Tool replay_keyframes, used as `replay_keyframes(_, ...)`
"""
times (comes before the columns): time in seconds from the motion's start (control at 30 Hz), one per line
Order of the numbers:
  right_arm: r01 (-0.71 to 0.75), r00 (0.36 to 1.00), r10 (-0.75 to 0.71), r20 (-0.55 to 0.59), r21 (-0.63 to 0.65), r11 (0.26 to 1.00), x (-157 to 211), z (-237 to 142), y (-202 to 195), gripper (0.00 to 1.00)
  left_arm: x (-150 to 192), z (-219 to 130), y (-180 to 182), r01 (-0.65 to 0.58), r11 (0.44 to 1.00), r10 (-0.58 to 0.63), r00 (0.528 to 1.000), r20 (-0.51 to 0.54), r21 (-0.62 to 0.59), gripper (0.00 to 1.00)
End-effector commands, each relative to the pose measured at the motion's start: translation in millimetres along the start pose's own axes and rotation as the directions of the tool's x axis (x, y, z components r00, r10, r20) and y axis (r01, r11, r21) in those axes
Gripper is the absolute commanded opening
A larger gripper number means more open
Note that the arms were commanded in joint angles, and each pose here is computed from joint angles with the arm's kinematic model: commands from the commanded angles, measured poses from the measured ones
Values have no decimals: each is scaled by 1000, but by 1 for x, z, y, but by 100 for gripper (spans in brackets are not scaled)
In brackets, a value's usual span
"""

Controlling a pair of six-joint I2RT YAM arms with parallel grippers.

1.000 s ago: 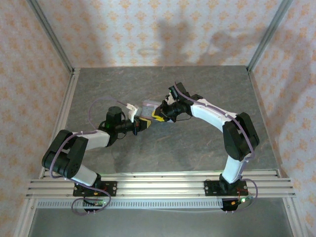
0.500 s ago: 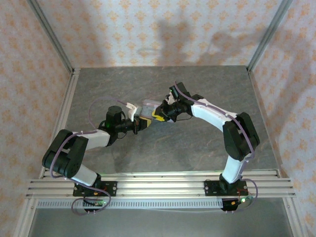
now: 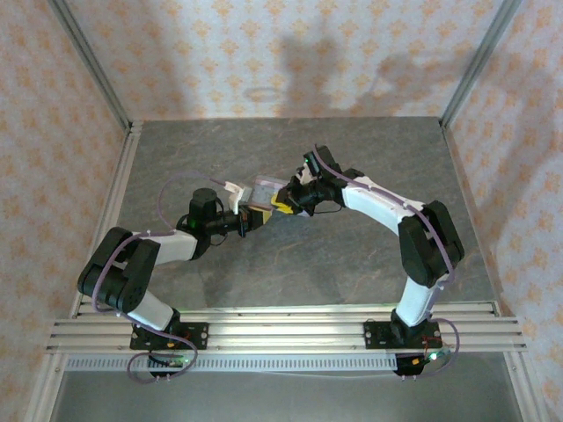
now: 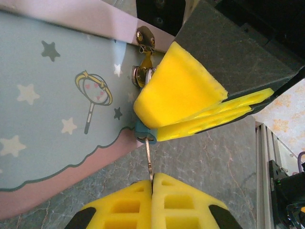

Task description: Unlock the padlock with the key

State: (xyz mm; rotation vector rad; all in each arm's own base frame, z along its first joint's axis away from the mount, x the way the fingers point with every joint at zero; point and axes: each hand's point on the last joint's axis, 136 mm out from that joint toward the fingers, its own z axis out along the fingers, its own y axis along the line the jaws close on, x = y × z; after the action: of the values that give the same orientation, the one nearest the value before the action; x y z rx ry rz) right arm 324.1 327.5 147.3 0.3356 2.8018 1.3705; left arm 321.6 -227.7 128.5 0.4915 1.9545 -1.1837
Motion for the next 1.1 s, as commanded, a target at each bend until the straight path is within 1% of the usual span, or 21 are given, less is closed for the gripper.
replay_keyframes(0.0, 46, 998, -49, -27, -112, 993, 13, -13, 33, 0, -21, -2, -8, -76, 997, 75, 994, 81, 16, 0)
replay_keyframes(0.27, 41, 998, -48, -46, -127, 991, 14, -17, 33, 0, -22, -5, -10, -90, 996, 87, 992, 96, 26, 0)
replay_keyframes(0.4, 49, 996, -56, -64, -111, 993, 17, -19, 29, 0, -22, -8, -8, -98, 995, 95, 991, 90, 22, 0)
replay_keyframes(0.6, 65, 994, -71, -80, -75, 995, 20, -21, 23, 0, -22, -11, -5, -105, 994, 103, 992, 72, 16, 0)
replay_keyframes(0.73, 73, 993, -78, -88, -58, 996, 21, -21, 21, 0, -22, -10, -7, -98, 995, 96, 994, 61, 32, 0)
replay_keyframes(1.07, 73, 992, -77, -97, -53, 996, 22, -22, 21, 0, -19, -8, -8, -92, 995, 91, 995, 37, 49, 0)
